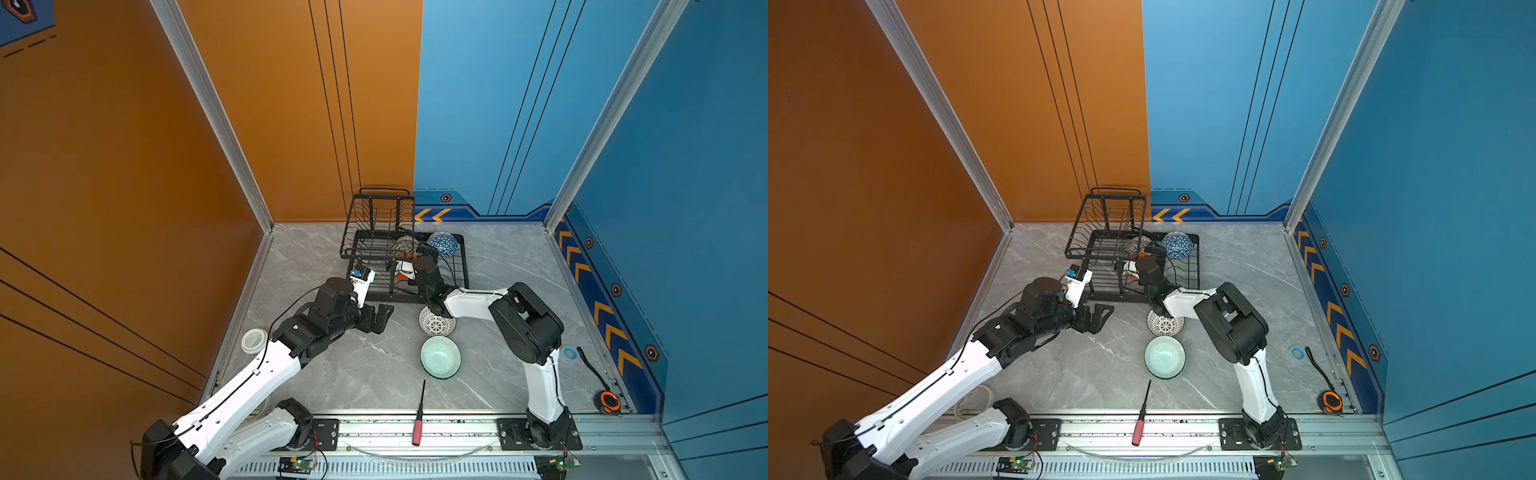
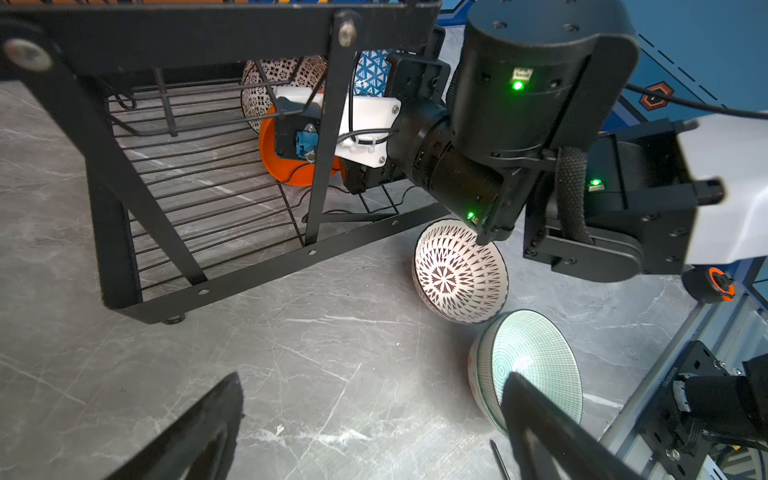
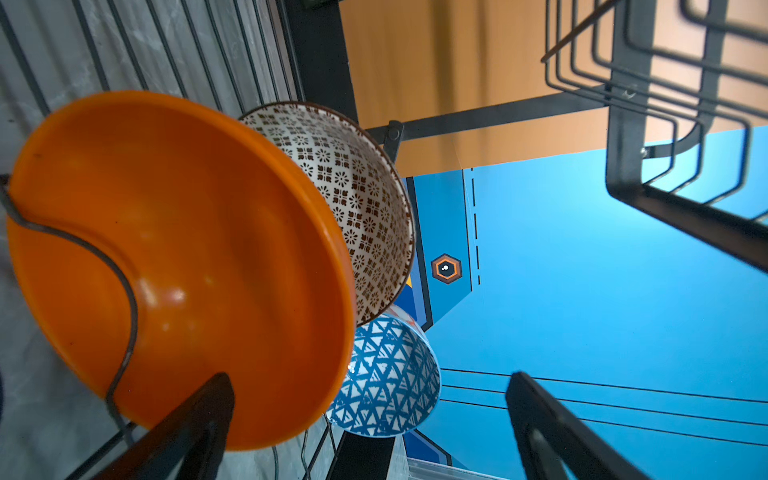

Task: Load the bowls into the dish rack
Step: 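Open the right gripper and withdraw it from the orange bowl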

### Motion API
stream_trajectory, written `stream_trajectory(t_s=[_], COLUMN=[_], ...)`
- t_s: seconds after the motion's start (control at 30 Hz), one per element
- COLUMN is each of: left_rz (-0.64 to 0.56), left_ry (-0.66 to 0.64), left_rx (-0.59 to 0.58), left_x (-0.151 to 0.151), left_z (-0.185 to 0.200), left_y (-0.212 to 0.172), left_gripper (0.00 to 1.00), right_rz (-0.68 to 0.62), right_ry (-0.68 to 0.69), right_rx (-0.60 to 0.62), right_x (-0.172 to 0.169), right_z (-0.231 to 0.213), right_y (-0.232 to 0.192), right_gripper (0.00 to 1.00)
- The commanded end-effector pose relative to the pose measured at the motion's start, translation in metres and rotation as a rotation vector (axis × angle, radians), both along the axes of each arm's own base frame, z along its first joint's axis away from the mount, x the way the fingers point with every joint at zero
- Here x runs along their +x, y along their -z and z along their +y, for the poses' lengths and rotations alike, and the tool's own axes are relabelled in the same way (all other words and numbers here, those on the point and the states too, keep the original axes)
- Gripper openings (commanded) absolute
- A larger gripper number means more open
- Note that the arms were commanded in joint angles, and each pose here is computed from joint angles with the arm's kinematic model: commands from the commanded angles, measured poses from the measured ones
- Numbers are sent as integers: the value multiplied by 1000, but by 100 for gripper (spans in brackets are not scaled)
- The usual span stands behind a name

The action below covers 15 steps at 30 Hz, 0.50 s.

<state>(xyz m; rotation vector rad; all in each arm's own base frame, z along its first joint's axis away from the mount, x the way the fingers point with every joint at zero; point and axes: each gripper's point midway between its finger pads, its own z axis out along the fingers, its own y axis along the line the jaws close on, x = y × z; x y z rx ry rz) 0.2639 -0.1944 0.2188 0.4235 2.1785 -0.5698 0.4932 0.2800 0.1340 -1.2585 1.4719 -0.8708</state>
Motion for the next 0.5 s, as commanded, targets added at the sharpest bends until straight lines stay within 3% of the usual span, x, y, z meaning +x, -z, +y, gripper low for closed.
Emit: stream_trajectory(t_s=[0.0,0.47], left_rz=[3,4], left_ry=[7,21], left_rx=[-14,-28], left_x=[-4,-6], left_z=[1,0], left_y=[2,1], left_gripper=[98,98], right_rz=[-18,-24], right_ry=[75,162], right_rx=[-25,-49], right_x=[2,-15], right_z=[-12,-41], right_y=[-21,-27], right_gripper=[100,100])
